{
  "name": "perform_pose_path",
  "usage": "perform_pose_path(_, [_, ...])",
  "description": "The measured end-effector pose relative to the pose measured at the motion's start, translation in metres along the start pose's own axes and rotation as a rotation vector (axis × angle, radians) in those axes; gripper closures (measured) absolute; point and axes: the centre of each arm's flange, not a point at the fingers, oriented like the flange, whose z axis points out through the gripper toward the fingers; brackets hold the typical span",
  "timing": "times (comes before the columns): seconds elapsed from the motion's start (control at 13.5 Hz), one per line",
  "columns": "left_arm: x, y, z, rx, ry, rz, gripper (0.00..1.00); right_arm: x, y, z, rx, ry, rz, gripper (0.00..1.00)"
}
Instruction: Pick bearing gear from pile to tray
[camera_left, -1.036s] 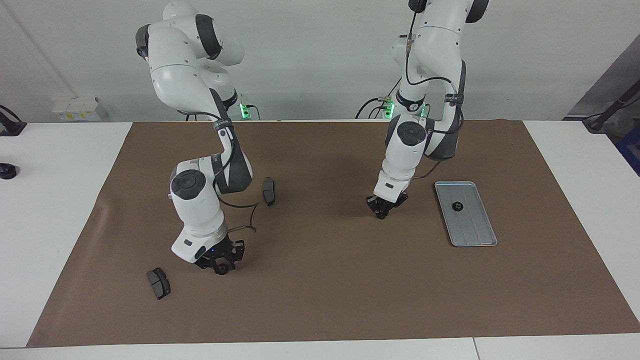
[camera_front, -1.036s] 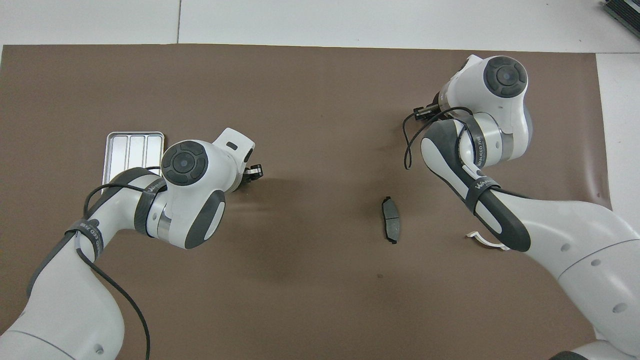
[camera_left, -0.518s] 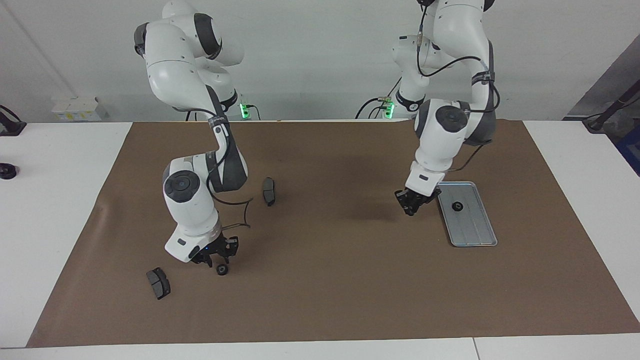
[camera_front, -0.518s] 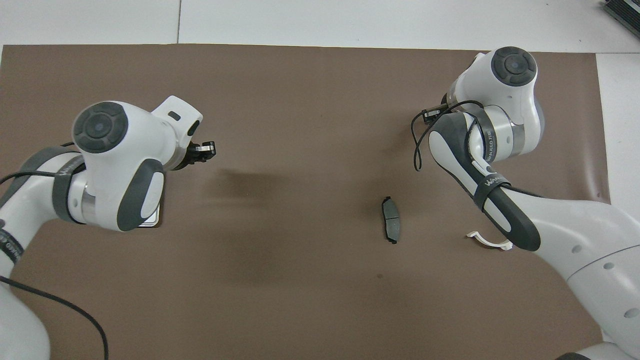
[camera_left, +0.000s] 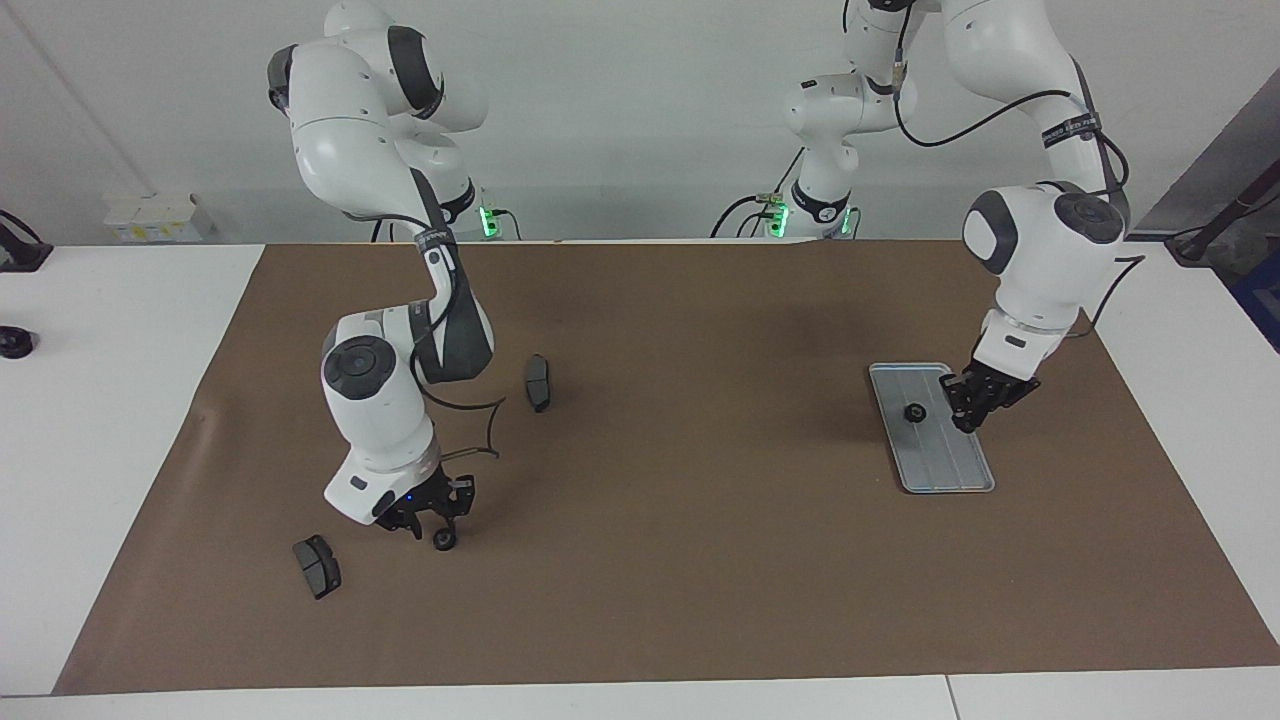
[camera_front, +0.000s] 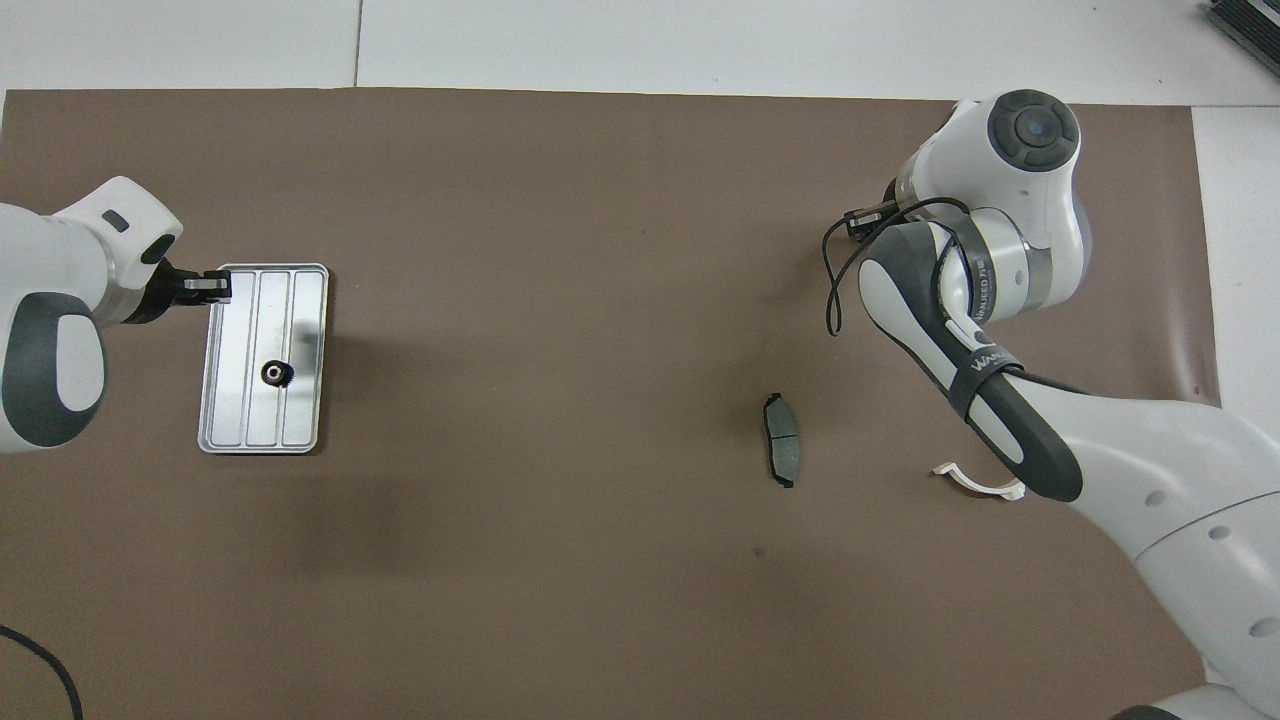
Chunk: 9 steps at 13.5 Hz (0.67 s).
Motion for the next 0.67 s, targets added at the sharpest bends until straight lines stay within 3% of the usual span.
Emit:
perform_pose_path(0.44, [-0.025, -0.001, 0.068, -0.007, -0.010, 0.002, 0.77, -0.003, 0.003, 0.011, 0.003, 0.007, 0.004, 0.53])
perform_pose_path(0.59, [-0.028, -0.001, 0.074, -0.007, -0.015, 0.001, 0.77, -0.003, 0.001, 0.014, 0.005, 0.004, 0.001, 0.53])
perform_pose_path(0.67, [-0.028, -0.001, 0.073, -0.007, -0.014, 0.001, 0.69, -0.003, -0.001, 0.015, 0.006, 0.007, -0.001, 0.53])
